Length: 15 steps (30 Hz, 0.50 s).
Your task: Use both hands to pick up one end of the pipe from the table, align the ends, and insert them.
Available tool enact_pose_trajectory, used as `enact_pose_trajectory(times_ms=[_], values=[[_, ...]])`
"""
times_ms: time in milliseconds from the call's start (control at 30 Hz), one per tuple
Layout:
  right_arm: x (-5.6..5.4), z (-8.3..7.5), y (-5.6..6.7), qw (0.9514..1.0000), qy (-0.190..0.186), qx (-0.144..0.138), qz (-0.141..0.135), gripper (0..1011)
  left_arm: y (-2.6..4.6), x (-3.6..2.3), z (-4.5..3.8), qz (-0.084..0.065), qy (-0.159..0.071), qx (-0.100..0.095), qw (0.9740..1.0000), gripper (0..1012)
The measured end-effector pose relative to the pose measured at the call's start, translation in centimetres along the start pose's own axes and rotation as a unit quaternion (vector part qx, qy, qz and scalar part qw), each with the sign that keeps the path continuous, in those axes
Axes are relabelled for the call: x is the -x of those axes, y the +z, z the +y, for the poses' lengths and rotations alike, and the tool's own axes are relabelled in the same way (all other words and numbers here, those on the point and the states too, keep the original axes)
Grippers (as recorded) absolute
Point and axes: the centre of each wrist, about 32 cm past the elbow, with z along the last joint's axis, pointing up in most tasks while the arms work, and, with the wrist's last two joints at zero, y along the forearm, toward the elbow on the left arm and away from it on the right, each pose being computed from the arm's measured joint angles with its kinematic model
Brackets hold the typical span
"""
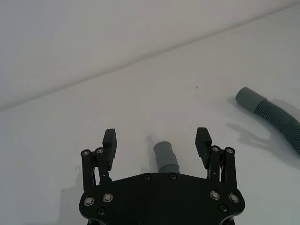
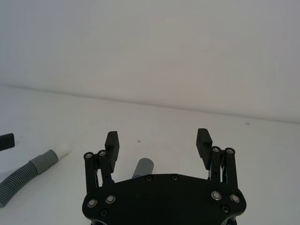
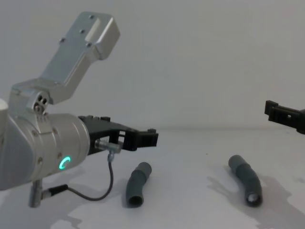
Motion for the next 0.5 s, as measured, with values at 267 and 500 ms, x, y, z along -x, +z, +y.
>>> enact_pose_trajectory(times_ms=[267, 500], values=[[0.0, 0.0, 0.0, 1.0000, 0.000, 0.000, 0.000, 1002, -0.15, 1.11, -0.50, 0.005, 0.009, -0.016, 0.9998, 1001], [0.0, 0.0, 0.0, 1.0000, 0.000, 0.000, 0.000, 1002, -0.35, 1.66, -1.33, 0.012, 0.010, -0.023, 0.9996, 1001]])
